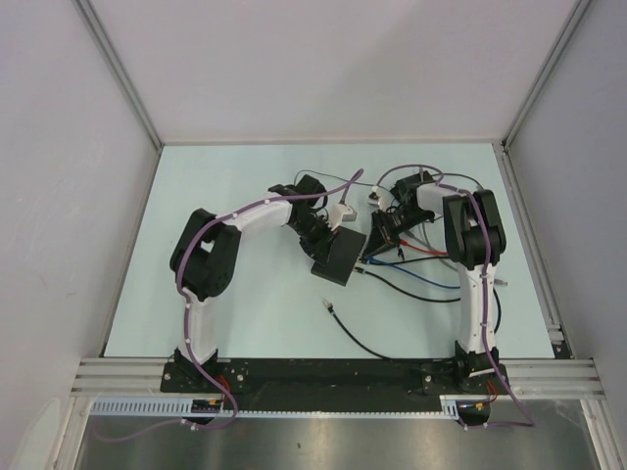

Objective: Pull the plug from the switch port

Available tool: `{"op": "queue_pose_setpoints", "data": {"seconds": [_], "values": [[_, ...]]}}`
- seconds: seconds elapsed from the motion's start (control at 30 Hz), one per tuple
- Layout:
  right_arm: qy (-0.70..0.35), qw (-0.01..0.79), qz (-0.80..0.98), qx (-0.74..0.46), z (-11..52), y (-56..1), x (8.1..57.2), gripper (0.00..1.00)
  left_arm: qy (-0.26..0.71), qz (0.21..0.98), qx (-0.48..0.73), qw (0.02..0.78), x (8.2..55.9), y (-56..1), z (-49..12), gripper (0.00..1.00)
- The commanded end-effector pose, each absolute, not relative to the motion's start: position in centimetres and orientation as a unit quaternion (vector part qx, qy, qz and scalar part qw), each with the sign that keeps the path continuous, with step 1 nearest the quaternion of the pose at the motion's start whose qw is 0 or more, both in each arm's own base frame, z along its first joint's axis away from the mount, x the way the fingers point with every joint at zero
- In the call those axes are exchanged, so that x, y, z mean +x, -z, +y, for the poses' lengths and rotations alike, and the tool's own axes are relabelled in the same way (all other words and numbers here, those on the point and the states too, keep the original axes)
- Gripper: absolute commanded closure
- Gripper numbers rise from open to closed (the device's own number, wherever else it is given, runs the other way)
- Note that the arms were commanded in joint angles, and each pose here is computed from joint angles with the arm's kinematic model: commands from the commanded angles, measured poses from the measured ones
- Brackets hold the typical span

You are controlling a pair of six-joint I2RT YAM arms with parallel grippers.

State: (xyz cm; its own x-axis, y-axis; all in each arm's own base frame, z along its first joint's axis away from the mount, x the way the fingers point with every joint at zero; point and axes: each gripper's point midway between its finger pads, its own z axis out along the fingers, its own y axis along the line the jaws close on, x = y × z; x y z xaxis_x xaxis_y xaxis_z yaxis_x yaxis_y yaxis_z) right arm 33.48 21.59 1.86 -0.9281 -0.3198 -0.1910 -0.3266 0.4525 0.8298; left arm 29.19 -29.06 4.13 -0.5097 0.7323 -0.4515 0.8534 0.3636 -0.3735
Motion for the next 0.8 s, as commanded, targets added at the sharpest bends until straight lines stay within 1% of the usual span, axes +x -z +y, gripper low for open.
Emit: {"op": "queue_pose_setpoints", "data": {"seconds": [0.0, 0.23, 0.33, 0.4, 0.47, 0.5, 0.6, 0.7, 0.73, 0.77], "values": [[-0.409, 0.003, 0.89, -0.2, 17.8, 2.1, 33.9, 0.94, 0.252, 0.828, 0.497, 0.062, 27.8, -1.3, -27.3, 0.82], [-0.405, 0.015, 0.883, -0.237, 17.6, 0.8, 34.0, 0.94, 0.254, 0.828, 0.496, 0.062, 28.1, -1.5, -27.6, 0.82], [-0.444, 0.048, 0.863, -0.238, 17.6, -2.9, 34.8, 0.94, 0.256, 0.828, 0.495, 0.059, 27.9, -1.4, -27.5, 0.82], [-0.451, 0.088, 0.854, -0.245, 17.2, -6.1, 36.3, 0.92, 0.258, 0.828, 0.495, 0.06, 27.9, -1.4, -27.6, 0.82], [-0.438, 0.106, 0.857, -0.25, 16.6, -7.9, 37.1, 0.92, 0.257, 0.829, 0.494, 0.057, 27.9, -1.3, -27.6, 0.82], [-0.42, 0.134, 0.859, -0.26, 15.7, -9.6, 38.4, 0.92, 0.258, 0.828, 0.494, 0.058, 27.9, -1.4, -27.7, 0.82], [-0.41, 0.163, 0.857, -0.265, 14.0, -12.6, 39.3, 0.92, 0.258, 0.828, 0.494, 0.059, 28.0, -1.4, -27.8, 0.82], [-0.4, 0.21, 0.86, -0.238, 11.0, -15.8, 42.0, 0.92, 0.261, 0.828, 0.493, 0.058, 28.1, -1.4, -27.9, 0.82], [-0.39, 0.24, 0.859, -0.229, 9.7, -17.1, 43.8, 0.92, 0.261, 0.829, 0.492, 0.056, 28.2, -1.3, -27.9, 0.82], [-0.385, 0.252, 0.862, -0.213, 9.0, -17.8, 44.6, 0.92, 0.262, 0.829, 0.491, 0.057, 28.3, -1.3, -28.0, 0.82]]}}
